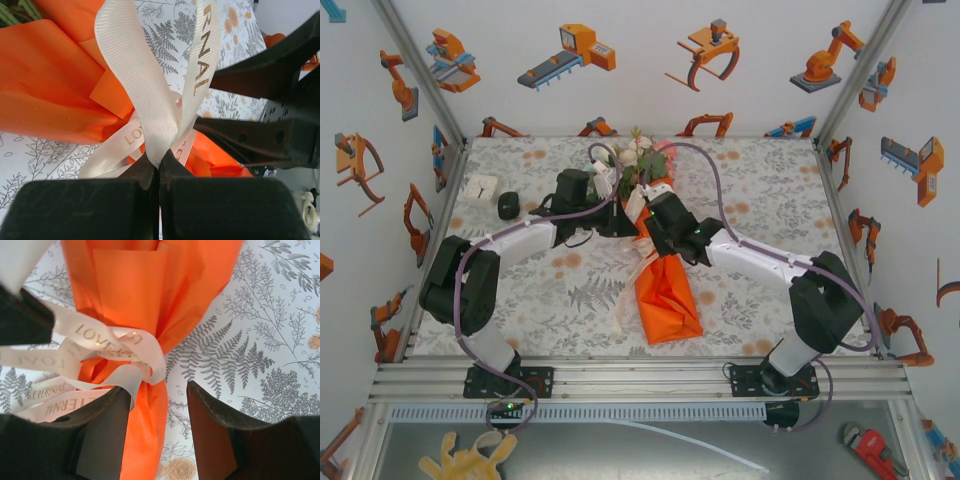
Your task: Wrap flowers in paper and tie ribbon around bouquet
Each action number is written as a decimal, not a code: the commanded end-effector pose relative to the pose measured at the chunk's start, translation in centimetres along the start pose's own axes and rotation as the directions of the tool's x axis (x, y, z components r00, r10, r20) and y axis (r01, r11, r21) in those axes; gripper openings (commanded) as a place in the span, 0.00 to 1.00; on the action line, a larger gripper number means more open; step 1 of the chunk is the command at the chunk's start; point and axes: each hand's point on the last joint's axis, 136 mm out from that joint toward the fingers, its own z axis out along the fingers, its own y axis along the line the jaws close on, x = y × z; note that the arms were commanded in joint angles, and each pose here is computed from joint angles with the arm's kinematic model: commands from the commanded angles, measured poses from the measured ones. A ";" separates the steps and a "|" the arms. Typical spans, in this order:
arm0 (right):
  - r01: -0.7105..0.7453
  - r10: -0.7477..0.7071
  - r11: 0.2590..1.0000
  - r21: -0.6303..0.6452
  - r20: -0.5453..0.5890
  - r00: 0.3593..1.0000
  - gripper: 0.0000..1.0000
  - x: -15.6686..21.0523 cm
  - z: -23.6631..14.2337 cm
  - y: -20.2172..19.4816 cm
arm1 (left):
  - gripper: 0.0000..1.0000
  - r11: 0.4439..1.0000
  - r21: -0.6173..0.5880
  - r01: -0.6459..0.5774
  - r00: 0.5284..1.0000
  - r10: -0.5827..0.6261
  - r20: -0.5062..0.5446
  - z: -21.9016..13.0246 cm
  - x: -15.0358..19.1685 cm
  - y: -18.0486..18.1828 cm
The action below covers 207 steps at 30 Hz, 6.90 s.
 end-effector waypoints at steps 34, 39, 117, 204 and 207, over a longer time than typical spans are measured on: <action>-0.015 0.022 0.982 -0.191 0.036 0.999 0.21 0.0 1.6 2.1 | 0.52 0.949 -0.023 -0.315 0.948 0.316 0.025 -5.2 0.4 -3.4; 0.036 -0.025 0.978 -0.205 0.058 0.998 0.17 0.2 1.0 2.1 | 0.55 0.910 0.172 -0.378 0.926 0.372 0.067 -1.3 -0.5 -3.7; -0.384 0.422 0.691 -0.612 -0.090 0.902 0.18 0.1 2.9 -1.0 | 0.10 0.883 0.125 -0.453 0.885 0.462 -0.057 6.5 3.7 -0.1; -0.564 0.428 0.770 -0.300 -0.413 0.804 0.32 7.5 9.0 2.0 | 0.09 0.899 0.143 -0.415 0.907 0.420 -0.011 6.0 3.8 -1.5; -0.507 0.369 0.819 -0.270 -0.429 0.824 0.32 8.2 9.4 2.8 | 0.09 0.898 0.143 -0.416 0.907 0.421 -0.006 6.1 3.7 -1.6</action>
